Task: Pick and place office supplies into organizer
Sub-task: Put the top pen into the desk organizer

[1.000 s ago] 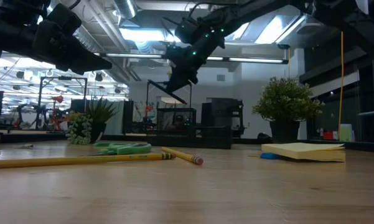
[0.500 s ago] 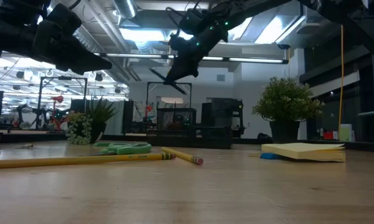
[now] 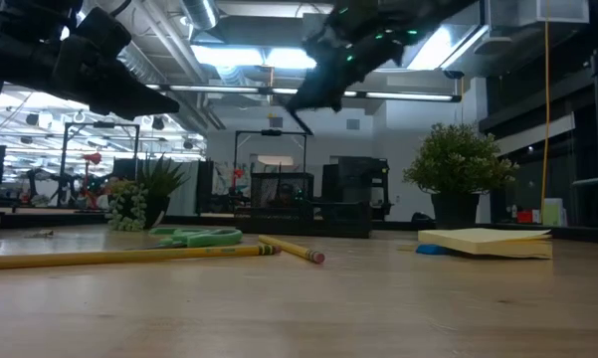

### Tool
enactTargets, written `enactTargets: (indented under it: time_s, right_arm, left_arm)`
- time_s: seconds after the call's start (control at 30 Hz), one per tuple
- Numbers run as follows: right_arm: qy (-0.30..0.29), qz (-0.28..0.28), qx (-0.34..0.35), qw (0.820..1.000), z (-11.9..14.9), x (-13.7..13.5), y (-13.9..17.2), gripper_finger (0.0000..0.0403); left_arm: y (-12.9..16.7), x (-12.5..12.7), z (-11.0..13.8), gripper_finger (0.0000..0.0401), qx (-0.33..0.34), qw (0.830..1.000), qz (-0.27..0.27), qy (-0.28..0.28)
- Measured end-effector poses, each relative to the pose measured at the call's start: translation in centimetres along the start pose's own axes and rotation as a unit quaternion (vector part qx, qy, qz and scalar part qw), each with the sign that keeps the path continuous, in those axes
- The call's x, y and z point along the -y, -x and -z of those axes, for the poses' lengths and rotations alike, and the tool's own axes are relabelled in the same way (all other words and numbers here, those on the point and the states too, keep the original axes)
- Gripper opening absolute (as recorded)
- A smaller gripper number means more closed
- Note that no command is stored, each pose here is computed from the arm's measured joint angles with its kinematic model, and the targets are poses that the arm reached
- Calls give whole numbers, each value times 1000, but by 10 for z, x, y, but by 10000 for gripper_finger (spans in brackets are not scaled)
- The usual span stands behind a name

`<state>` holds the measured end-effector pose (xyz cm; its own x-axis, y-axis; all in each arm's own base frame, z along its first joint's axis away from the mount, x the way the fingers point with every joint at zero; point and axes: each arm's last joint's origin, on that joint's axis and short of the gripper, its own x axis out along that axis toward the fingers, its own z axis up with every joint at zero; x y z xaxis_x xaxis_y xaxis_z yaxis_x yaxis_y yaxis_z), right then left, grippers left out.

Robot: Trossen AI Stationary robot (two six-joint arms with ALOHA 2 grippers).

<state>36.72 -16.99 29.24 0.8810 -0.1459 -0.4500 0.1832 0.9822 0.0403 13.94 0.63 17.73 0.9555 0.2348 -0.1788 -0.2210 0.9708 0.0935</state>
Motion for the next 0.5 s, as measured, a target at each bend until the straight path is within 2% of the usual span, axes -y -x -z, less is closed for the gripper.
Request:
enactTargets:
  time_s: [0.1,0.27,0.37,0.5]
  right_arm:
    - [19,5,74,997,7,-3,7,26]
    - [25,9,97,995,25,-1,1,26]
    - [22,9,89,996,36,-1,-2,26]
    - [31,9,115,993,47,-3,-5,26]
  left_arm:
    - [0,0,-1,2,3,1000,0,5]
    - [0,0,-2,4,12,1000,-1,8]
    - [0,0,-3,5,16,1000,-1,-5]
    - [0,0,-3,2,16,1000,-1,-16]
